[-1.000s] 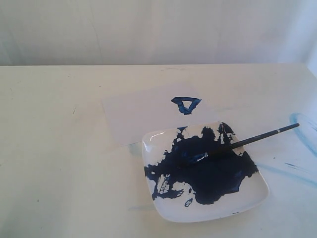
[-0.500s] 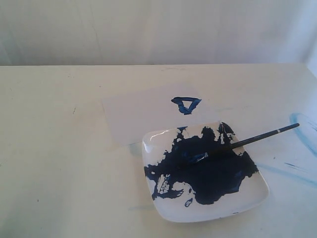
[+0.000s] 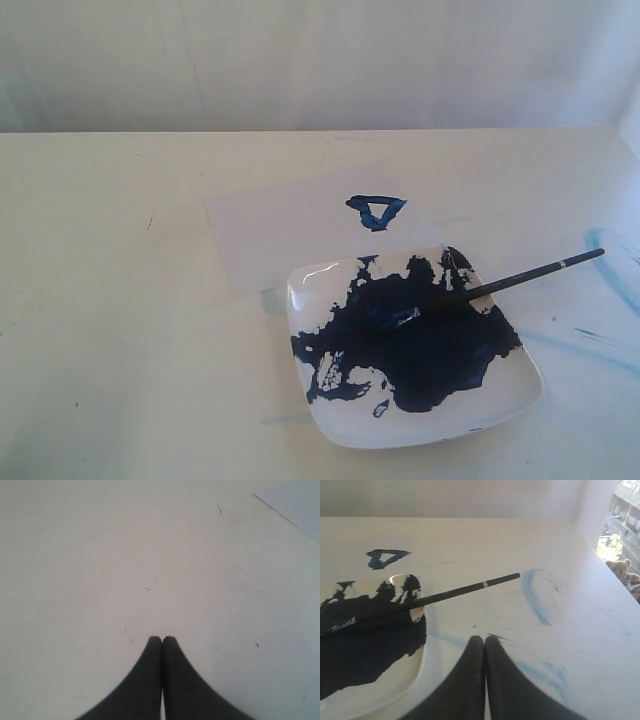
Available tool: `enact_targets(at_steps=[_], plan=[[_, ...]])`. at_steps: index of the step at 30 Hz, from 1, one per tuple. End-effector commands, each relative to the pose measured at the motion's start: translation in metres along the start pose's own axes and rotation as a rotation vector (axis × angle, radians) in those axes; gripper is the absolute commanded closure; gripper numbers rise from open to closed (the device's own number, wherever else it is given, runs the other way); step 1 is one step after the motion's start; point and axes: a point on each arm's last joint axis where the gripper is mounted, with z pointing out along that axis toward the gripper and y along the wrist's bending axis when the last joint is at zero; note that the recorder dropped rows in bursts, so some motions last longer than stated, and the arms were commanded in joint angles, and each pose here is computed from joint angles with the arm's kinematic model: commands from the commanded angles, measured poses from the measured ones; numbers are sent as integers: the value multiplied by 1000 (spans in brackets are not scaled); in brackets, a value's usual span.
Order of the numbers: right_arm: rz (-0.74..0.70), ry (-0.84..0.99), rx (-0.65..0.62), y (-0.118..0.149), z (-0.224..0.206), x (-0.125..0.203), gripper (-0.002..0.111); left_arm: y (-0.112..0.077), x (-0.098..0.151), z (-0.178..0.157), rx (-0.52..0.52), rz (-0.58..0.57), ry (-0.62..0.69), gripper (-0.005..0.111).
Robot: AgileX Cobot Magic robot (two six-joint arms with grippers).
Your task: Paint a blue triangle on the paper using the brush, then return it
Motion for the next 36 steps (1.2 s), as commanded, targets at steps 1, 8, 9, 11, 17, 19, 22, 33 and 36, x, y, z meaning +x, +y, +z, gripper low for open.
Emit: enact_targets(at_steps=[1,8,9,11,17,19,22,33,36], plan=[[12,-5,52,-3,0,0,108,0,0,0,-1,-1,-6,107],[22,-3,93,-5,0,0,108,0,0,0,-1,-1,-6,107],[22,-3,93,-5,0,0,108,0,0,0,-1,-1,-6,107],[22,-3,93,-5,0,0,108,0,0,0,-1,-1,-6,107],[22,-3,93,-5,0,0,108,0,0,0,-1,-1,-6,107],[22,-3,93,-5,0,0,108,0,0,0,-1,-1,-6,107],[22,-3,93,-5,0,0,108,0,0,0,-1,-1,-6,107],[22,-3,93,-5,0,0,108,0,0,0,-1,-1,-6,107],[22,-3,93,-5,0,0,108,0,0,0,-1,-1,-6,107]])
